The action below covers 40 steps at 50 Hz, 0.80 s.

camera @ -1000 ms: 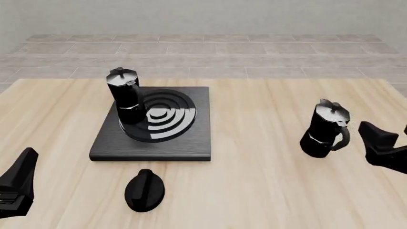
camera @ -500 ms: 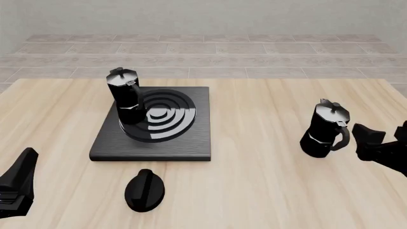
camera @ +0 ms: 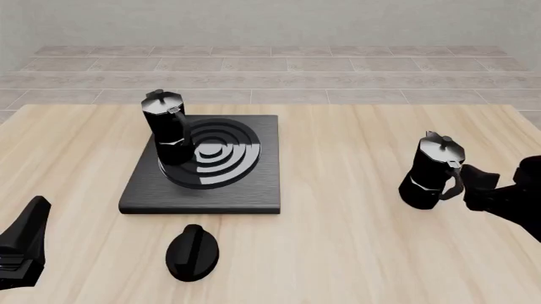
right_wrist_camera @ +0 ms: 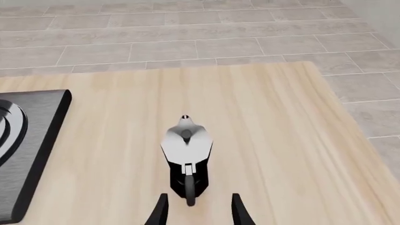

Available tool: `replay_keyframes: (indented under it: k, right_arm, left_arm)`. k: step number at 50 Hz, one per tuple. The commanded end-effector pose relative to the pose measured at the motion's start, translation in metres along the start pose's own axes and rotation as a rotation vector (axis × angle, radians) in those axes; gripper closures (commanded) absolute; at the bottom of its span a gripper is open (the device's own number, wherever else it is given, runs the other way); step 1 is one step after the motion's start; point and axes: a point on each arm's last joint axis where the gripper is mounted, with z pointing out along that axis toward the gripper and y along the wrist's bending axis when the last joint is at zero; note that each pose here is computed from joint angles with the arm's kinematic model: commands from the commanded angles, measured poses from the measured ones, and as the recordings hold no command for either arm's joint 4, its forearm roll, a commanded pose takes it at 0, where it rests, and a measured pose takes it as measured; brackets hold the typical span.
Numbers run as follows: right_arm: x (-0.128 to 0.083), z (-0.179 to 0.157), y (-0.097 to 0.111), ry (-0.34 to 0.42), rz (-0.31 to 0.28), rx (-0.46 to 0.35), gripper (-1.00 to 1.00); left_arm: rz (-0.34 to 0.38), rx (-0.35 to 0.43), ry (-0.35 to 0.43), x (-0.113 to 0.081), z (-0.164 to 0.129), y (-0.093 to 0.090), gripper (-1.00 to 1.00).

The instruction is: Put both moka pots on the stove.

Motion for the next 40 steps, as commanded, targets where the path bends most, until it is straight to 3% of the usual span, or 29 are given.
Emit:
replay_keyframes:
  k: [1, 40]
  right_arm:
    - [0.003, 0.011, 0.002, 0.002, -0.017, -0.013, -1.0]
    - [0.021, 0.046, 0.007, 0.045, -0.008, -0.035, -1.0]
  left_arm:
    - [0.0, 0.0, 0.0, 0.0, 0.0, 0.0, -1.0]
    - [0.0, 0.0, 0.0, 0.0, 0.0, 0.0, -1.0]
